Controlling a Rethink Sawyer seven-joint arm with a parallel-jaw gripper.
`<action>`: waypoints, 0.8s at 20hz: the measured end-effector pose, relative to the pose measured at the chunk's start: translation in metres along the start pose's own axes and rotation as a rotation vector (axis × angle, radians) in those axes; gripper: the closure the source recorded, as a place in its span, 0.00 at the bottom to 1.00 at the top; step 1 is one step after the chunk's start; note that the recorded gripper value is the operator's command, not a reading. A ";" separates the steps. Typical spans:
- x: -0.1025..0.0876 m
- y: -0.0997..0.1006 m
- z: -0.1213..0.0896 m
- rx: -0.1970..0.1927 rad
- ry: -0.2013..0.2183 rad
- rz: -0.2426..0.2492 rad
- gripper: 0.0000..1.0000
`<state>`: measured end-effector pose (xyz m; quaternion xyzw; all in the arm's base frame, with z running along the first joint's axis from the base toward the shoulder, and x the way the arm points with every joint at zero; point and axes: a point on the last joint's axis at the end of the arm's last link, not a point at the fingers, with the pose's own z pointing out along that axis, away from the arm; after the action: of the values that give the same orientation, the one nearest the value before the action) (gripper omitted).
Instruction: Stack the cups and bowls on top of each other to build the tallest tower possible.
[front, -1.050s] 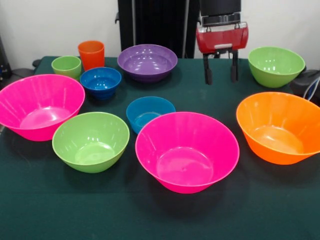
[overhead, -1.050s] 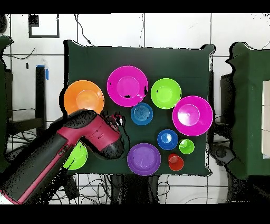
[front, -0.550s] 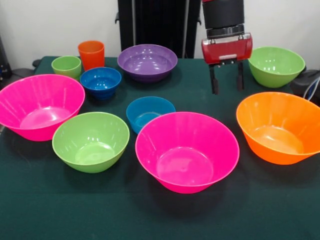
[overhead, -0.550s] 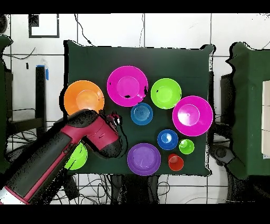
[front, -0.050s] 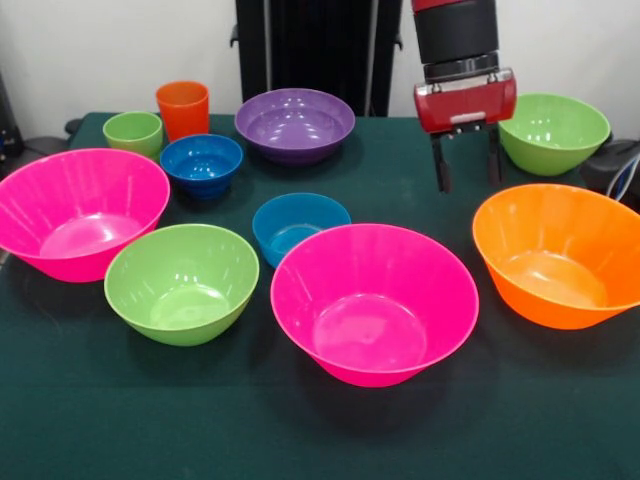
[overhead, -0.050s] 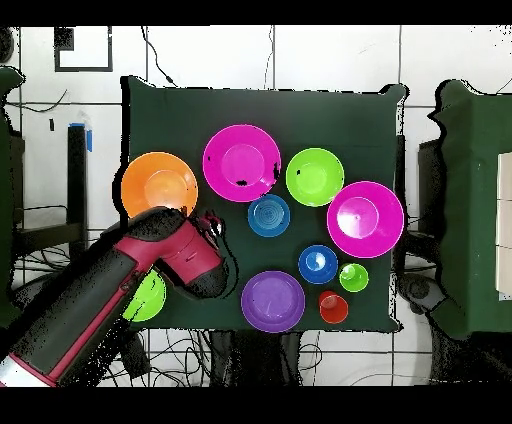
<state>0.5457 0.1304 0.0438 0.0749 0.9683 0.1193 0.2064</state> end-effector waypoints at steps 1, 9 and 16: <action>0.000 0.001 0.001 -0.005 -0.001 0.004 0.00; 0.004 -0.004 0.021 -0.055 -0.028 0.116 0.00; 0.003 -0.013 0.034 -0.081 -0.067 0.208 0.00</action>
<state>0.5564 0.1255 0.0090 0.1703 0.9423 0.1765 0.2279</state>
